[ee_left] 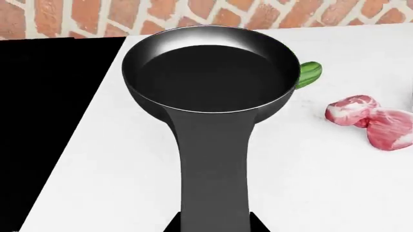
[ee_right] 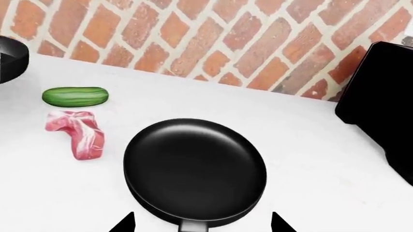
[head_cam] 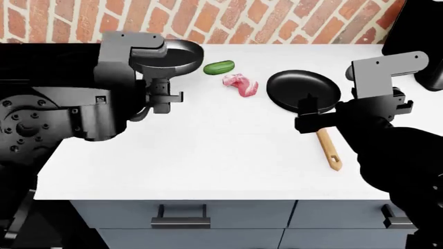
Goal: Place both pans onto different burners. Then place the pickle and the lamb chop on different pans.
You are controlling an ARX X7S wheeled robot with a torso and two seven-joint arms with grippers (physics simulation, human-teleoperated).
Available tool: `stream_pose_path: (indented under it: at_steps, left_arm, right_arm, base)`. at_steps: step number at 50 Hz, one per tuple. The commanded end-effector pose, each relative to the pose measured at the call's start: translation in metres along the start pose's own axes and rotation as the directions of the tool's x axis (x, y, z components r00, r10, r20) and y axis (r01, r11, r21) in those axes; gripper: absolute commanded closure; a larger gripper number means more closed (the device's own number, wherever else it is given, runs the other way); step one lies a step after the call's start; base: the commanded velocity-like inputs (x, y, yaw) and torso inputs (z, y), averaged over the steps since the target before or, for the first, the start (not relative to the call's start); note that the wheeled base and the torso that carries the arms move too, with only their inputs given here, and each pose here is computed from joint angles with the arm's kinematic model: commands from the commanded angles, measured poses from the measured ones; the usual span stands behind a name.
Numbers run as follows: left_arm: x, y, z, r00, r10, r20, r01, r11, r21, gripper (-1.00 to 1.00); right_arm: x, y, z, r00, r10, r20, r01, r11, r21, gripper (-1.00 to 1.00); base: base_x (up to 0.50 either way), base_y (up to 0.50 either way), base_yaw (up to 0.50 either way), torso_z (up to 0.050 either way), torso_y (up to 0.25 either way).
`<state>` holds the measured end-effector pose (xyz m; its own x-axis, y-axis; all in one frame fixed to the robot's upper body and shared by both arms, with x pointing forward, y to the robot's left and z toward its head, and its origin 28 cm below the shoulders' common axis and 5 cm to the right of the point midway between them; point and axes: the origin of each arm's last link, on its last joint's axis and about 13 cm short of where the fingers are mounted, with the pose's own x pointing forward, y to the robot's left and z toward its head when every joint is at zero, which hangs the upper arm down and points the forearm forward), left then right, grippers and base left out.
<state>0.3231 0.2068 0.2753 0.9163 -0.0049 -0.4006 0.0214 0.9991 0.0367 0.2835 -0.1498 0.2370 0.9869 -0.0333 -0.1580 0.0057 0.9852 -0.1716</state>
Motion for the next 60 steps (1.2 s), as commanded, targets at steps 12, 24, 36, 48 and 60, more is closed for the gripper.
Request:
stream_pose_path:
  at_steps: [12,24,36,48,60]
  left_arm:
    - [-0.070,-0.022,-0.206,0.851,0.164,0.499,-0.105,0.984,-0.144,1.00]
    - [-0.101,-0.035,-0.208,0.849,0.117,0.515,-0.065,0.991,-0.117,1.00]
    - [-0.097,-0.031,-0.211,0.863,0.117,0.491,-0.052,0.988,-0.144,1.00]
    - [-0.093,-0.026,-0.211,0.862,0.131,0.490,-0.065,0.986,-0.151,1.00]
    - [-0.086,-0.024,-0.212,0.874,0.136,0.467,-0.073,0.986,-0.152,1.00]
  right_arm:
    - [0.001,0.003,-0.006,1.000,0.000,0.020,0.000,1.000,0.000,-1.00]
    - [-0.001,0.002,-0.005,1.000,-0.005,0.026,0.005,1.000,0.003,-1.00]
    - [-0.001,0.001,-0.004,1.000,-0.007,0.028,0.007,1.000,0.004,-1.00]
    - [0.001,0.001,-0.005,1.000,-0.012,0.024,0.012,1.000,0.002,-1.00]
    - [0.003,0.003,-0.007,1.000,-0.012,0.008,0.012,1.000,-0.004,-1.00]
  base:
    - [0.00,0.00,0.00,0.000,0.001]
    - [0.00,0.00,0.00,0.001,0.001]
    - [0.00,0.00,0.00,0.000,0.002]
    - [0.00,0.00,0.00,0.000,0.002]
    - [0.00,0.00,0.00,0.001,0.001]
